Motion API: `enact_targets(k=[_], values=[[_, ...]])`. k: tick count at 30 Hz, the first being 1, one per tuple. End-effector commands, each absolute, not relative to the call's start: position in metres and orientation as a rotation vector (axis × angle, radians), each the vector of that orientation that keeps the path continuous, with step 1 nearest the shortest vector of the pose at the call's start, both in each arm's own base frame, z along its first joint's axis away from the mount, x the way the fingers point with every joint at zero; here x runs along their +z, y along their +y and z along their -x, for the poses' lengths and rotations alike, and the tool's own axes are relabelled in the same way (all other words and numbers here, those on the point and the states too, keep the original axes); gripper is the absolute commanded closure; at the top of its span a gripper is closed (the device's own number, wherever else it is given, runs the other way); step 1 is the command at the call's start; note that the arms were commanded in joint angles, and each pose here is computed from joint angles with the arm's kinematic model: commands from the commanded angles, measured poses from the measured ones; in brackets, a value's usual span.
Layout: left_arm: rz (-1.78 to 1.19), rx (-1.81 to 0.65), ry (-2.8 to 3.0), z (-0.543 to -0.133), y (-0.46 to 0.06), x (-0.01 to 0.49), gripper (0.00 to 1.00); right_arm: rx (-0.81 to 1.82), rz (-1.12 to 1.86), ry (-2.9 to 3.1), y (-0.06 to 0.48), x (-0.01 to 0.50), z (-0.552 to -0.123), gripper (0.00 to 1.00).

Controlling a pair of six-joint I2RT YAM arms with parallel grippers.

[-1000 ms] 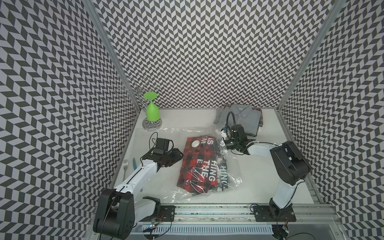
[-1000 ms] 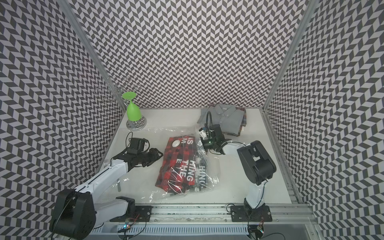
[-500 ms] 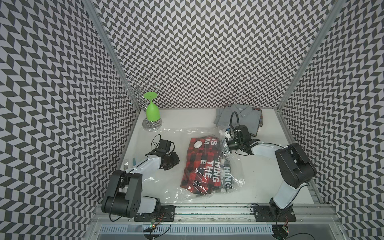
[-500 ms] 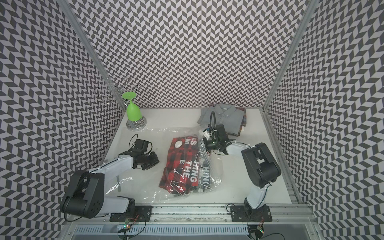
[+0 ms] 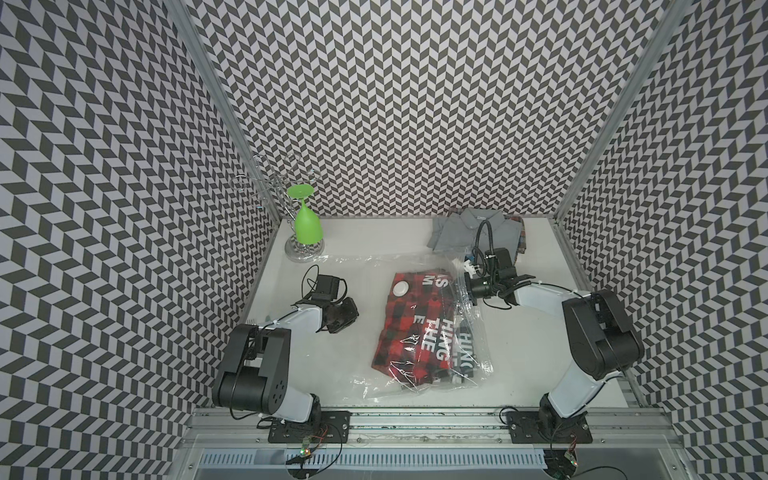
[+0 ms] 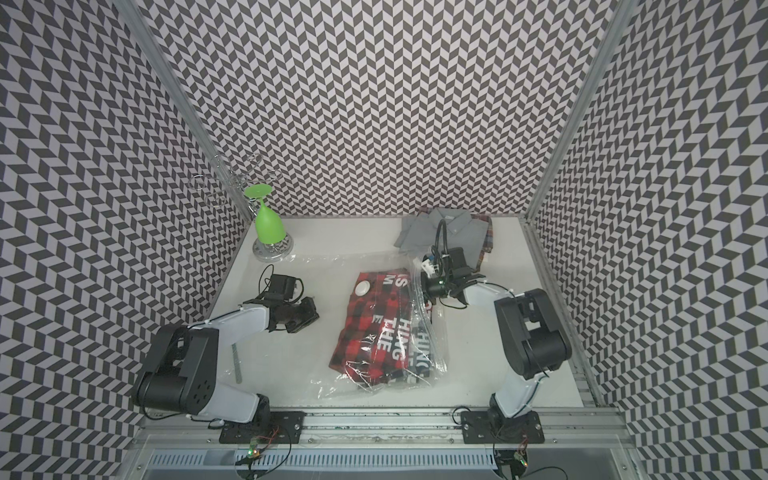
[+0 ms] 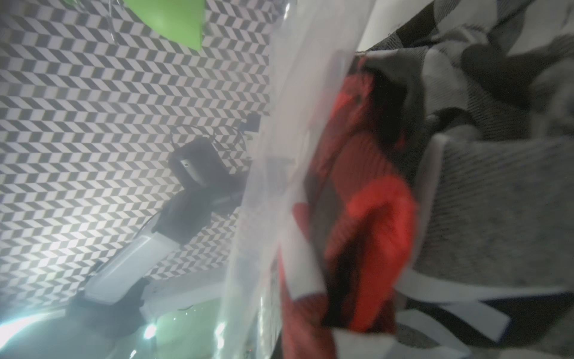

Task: Take the shirt out of the vacuum bag
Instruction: Take out the shirt from the vacuum bag.

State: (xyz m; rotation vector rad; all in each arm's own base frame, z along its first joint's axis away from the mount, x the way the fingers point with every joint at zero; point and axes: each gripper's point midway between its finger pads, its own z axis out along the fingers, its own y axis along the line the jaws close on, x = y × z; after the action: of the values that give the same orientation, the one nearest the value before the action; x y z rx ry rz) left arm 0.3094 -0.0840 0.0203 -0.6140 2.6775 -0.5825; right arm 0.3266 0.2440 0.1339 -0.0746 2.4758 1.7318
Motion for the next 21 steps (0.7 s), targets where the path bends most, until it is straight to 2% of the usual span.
enact_targets(k=[1, 11, 21], values=[[0.688, -0.423, 2.806, -0.279, -0.060, -0.017, 1.00, 1.735, 0.151, 2.379, 0.229, 0.165, -0.330, 1.00], [0.704, -0.452, 2.811, -0.276, -0.055, -0.024, 1.00, 1.759, 0.103, 2.334, 0.212, 0.181, -0.332, 1.00], [0.706, -0.484, 2.809, -0.276, -0.054, -0.026, 1.00, 1.795, 0.179, 2.225, 0.214, 0.232, -0.335, 1.00]])
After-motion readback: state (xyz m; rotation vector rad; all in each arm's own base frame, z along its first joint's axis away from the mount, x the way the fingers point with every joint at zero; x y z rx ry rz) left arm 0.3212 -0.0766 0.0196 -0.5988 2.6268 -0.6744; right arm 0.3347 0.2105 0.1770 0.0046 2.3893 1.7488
